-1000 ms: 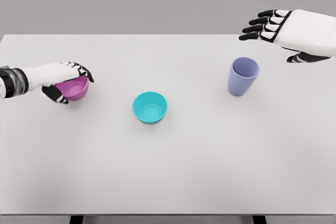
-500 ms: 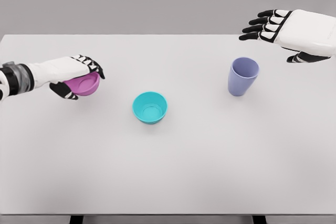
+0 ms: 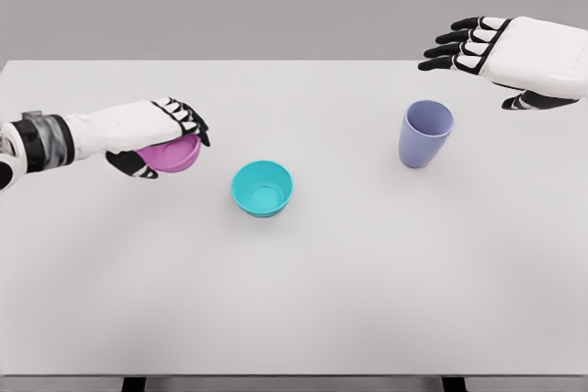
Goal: Stacking bowl and cup with both arms
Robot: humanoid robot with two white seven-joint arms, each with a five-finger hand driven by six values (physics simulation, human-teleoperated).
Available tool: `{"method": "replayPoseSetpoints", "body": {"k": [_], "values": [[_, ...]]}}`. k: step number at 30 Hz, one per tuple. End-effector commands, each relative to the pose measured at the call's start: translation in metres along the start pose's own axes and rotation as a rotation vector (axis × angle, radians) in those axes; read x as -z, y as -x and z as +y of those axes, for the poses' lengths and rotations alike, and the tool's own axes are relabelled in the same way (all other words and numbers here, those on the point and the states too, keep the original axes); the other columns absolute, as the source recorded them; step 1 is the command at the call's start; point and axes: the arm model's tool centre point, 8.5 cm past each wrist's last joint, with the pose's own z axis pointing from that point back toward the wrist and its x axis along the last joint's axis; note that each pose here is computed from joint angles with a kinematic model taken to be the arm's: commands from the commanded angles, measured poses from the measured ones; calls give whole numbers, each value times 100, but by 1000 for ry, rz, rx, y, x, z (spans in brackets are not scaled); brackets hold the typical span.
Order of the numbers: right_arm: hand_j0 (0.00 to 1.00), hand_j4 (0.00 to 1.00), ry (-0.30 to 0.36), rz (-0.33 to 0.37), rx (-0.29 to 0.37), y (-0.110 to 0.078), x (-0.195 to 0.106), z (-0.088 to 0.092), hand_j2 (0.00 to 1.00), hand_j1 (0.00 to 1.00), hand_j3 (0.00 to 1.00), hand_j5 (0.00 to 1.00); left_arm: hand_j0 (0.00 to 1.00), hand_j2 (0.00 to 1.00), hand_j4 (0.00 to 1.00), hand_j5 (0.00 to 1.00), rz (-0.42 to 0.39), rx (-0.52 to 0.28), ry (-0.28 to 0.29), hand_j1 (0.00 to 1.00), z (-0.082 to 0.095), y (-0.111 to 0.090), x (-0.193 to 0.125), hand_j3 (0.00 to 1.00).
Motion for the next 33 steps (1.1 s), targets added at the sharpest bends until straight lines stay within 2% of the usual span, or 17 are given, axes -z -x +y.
{"method": "replayPoseSetpoints", "body": {"k": [1, 6, 13, 17, 27, 33], "values": [[100, 100, 3, 1, 4, 0, 0, 0, 100, 100, 100, 100, 59, 59, 59, 59, -41, 29, -6, 59, 2, -8, 0, 59], [100, 100, 2, 2, 3, 0, 0, 0, 100, 100, 100, 100, 59, 59, 59, 59, -95, 74, -11, 59, 5, -17, 1, 59], [100, 100, 4, 0, 5, 0, 0, 0, 100, 100, 100, 100, 59, 59, 59, 59, -126, 92, -26, 59, 10, -29, 5, 59], [100, 100, 3, 1, 4, 0, 0, 0, 100, 100, 100, 100, 59, 59, 59, 59, -173, 100, -30, 59, 11, -44, 19, 59], [100, 100, 3, 0, 6, 0, 0, 0, 100, 100, 100, 100, 59, 59, 59, 59, -239, 114, -32, 59, 14, -66, 39, 59], [100, 100, 3, 2, 5, 1, 0, 0, 100, 100, 100, 100, 59, 59, 59, 59, -265, 146, -18, 59, 8, -82, 55, 59]]}}
